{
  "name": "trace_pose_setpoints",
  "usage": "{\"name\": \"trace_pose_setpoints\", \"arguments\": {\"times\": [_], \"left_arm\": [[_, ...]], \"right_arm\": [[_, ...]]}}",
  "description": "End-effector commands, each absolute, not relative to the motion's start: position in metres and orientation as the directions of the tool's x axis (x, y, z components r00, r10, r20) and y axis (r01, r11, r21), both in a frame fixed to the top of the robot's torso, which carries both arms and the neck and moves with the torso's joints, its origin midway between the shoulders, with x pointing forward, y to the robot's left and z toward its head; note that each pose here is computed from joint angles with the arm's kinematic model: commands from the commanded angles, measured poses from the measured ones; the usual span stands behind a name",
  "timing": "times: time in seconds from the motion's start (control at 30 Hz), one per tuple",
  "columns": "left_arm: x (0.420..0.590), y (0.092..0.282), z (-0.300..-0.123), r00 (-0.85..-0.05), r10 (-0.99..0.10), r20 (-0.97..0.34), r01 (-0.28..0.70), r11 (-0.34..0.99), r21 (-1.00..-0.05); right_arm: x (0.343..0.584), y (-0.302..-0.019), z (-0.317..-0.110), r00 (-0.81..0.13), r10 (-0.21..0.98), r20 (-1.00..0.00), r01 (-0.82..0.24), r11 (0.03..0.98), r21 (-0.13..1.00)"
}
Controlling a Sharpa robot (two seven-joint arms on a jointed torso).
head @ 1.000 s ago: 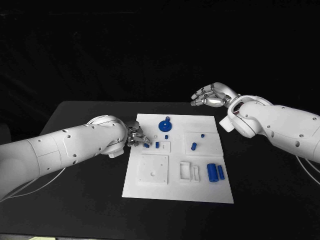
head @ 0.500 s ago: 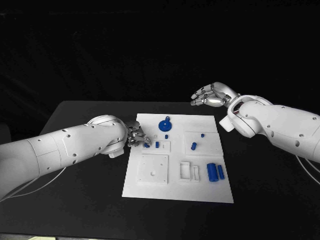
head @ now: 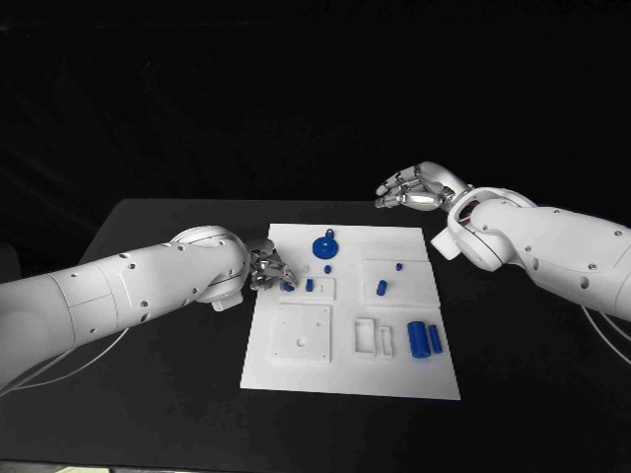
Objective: Assemble the parts on the task board
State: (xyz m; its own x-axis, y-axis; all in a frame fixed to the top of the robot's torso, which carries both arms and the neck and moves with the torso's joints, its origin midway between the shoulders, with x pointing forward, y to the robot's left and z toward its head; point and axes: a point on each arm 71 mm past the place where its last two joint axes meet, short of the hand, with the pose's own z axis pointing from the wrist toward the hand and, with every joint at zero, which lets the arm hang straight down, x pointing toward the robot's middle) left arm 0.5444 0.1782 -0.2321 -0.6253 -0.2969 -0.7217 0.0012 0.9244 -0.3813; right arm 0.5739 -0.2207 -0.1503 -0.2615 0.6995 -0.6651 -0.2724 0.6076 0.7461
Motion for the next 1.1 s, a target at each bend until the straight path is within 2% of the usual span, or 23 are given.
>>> {"name": "trace_pose_setpoints", "arguments": {"times": [0.03, 0.23, 0.47, 0.63, 0.9, 1.1], "left_arm": [[0.543, 0.175, -0.233, -0.674, -0.250, -0.695, 0.025, 0.933, -0.359], [0.548, 0.177, -0.224, -0.655, -0.292, -0.697, 0.035, 0.910, -0.413], [0.551, 0.182, -0.214, -0.631, -0.475, -0.614, 0.008, 0.787, -0.617], [0.551, 0.185, -0.209, -0.606, -0.563, -0.562, 0.002, 0.705, -0.709], [0.549, 0.182, -0.200, -0.607, -0.722, -0.333, -0.027, 0.437, -0.899], [0.541, 0.177, -0.198, -0.647, -0.728, -0.226, -0.036, 0.325, -0.945]], "right_arm": [[0.574, -0.219, -0.150, -0.268, 0.698, -0.664, -0.278, 0.604, 0.747], [0.573, -0.219, -0.150, -0.269, 0.698, -0.663, -0.281, 0.602, 0.748], [0.570, -0.215, -0.149, -0.279, 0.681, -0.677, -0.298, 0.609, 0.735], [0.566, -0.211, -0.149, -0.292, 0.650, -0.701, -0.324, 0.623, 0.712], [0.550, -0.186, -0.148, -0.342, 0.538, -0.771, -0.416, 0.649, 0.637], [0.539, -0.169, -0.146, -0.346, 0.472, -0.811, -0.479, 0.654, 0.585]]}}
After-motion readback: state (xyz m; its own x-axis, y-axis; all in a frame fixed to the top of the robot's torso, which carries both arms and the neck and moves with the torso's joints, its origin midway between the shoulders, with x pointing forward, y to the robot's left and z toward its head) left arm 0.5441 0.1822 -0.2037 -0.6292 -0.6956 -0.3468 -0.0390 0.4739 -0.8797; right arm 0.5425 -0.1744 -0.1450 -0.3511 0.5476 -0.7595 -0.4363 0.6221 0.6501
